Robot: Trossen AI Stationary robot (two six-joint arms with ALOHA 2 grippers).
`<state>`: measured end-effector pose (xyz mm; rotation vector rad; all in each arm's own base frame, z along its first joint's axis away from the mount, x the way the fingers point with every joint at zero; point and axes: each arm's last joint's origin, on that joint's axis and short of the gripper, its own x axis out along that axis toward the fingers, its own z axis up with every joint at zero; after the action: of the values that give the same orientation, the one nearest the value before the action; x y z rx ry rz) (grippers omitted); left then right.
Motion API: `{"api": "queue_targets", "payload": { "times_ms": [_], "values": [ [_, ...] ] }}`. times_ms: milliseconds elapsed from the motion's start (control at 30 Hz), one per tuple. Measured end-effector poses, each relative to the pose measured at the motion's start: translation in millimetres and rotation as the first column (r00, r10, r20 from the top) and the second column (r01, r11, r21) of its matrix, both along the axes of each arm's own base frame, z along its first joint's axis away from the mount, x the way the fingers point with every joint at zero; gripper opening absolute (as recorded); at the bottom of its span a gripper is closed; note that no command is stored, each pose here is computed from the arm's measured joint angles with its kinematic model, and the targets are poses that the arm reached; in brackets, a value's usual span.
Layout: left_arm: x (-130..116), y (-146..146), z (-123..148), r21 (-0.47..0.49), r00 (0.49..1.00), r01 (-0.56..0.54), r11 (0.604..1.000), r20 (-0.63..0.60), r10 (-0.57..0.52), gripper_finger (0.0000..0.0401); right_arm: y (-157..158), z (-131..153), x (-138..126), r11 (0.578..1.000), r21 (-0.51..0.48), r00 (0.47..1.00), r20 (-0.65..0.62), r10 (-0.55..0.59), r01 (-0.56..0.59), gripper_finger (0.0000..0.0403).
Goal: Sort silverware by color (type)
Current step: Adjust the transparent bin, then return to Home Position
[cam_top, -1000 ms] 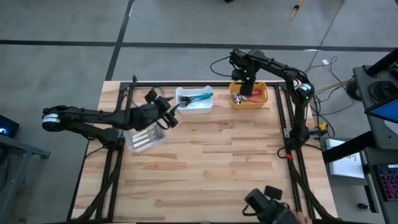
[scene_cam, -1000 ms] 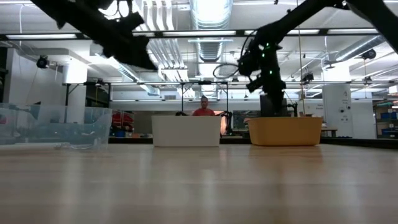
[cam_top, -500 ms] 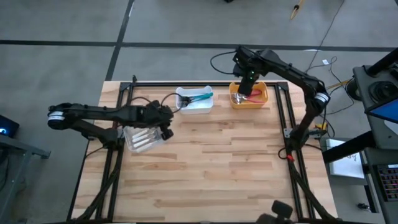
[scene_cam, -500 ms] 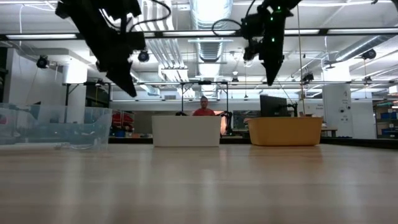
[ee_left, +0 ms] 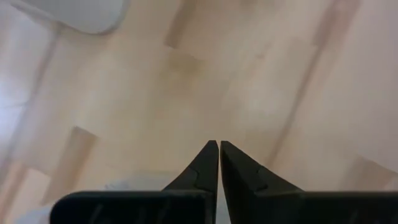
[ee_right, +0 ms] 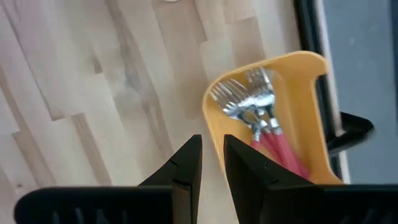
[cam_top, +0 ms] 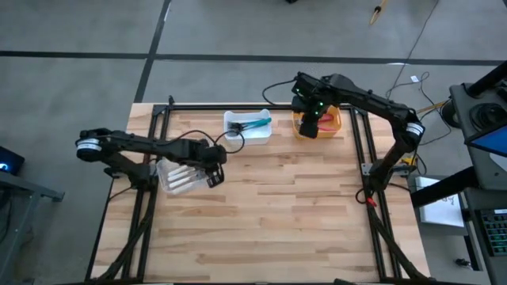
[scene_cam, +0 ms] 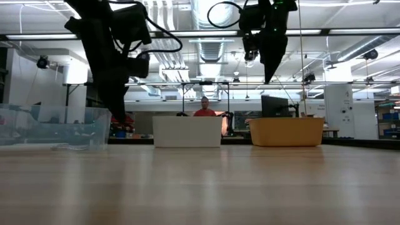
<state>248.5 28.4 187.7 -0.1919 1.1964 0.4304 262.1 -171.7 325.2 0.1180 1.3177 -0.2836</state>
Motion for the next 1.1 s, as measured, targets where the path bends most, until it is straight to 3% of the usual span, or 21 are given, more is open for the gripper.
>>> {"api": "queue_targets", "payload": {
  "times_ms": [233,667,900,1100],
  "values": [
    [1.2,-15.8,3.4,-0.13,0.999,0.043,0.991,0.006,-0.043,0.0,8.2,-4.1,4.4,0.999,0.027,1.0,0.0,0.02,-0.02,0.0058],
    [-8.9,-55.8,3.5,-0.272,0.992,0.085,0.958,-0.071,-0.108,0.0,22.4,-4.4,13.2,0.999,0.036,1.0,0.007,0.031,-0.031,0.0058],
    [-12.3,-59.6,10.3,-0.23,0.991,0.118,0.966,-0.039,-0.131,0.0,32.6,-10.3,22.1,0.997,0.026,0.997,0.026,0.069,-0.069,0.0058],
    [-22.1,-69.8,35.6,-0.13,0.932,0.356,0.925,0.117,-0.343,0.0,56.1,-31.9,30.5,0.985,-0.035,0.979,0.117,0.17,-0.167,0.0058]
  ]
}}
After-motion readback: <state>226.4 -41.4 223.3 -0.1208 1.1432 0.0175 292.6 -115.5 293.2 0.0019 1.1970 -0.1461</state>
